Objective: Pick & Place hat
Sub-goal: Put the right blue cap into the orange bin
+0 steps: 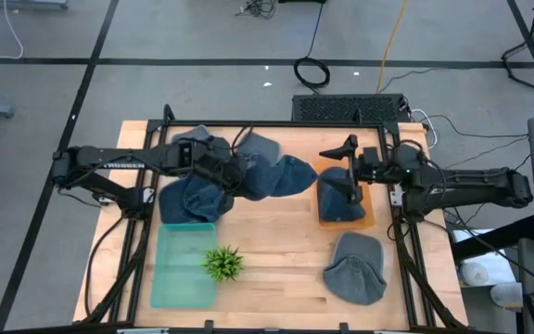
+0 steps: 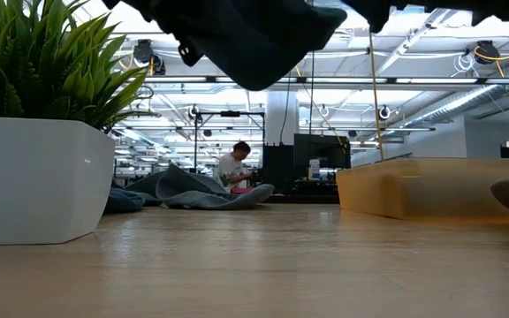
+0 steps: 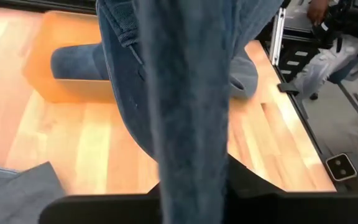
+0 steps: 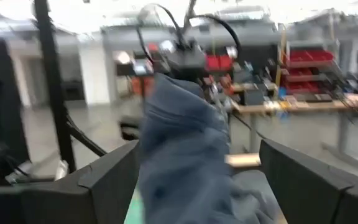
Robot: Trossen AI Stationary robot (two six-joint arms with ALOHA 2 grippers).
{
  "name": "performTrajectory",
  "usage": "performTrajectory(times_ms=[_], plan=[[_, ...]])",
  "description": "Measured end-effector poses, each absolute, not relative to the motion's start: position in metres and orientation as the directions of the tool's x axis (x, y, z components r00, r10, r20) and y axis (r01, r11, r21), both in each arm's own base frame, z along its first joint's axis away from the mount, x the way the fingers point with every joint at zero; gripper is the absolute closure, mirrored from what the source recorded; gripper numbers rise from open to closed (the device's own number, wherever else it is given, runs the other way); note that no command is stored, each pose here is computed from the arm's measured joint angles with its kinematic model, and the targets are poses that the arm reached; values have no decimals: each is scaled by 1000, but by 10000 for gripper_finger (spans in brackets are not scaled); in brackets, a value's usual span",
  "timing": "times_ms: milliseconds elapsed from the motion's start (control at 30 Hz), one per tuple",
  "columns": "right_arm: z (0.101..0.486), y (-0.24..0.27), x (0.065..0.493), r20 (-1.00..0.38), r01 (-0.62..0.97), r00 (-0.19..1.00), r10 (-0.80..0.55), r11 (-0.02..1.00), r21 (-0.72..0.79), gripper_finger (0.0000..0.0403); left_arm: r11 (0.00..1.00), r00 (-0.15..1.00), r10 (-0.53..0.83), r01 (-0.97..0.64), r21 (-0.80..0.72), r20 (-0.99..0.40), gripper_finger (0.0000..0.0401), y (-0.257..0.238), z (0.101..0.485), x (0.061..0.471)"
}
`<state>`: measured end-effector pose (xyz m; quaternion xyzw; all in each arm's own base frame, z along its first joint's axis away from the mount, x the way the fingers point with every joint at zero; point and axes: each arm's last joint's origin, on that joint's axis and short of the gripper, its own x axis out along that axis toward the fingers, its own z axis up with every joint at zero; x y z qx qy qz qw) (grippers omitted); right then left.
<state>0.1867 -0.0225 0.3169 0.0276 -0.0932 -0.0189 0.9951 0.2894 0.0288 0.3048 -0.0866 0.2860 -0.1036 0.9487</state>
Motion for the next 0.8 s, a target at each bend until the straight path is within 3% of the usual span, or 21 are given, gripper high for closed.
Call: performTrajectory(times_ms=[467,800], plan=[[344,-25,209,52,44,998,-47,998,50,85,966,797,-225,107,-235,-561,393,21,302,289],[363,-26,243,-78,36,996,-35,999,8,85,988,707,-126,26,-152,-696,393,22,324,277]])
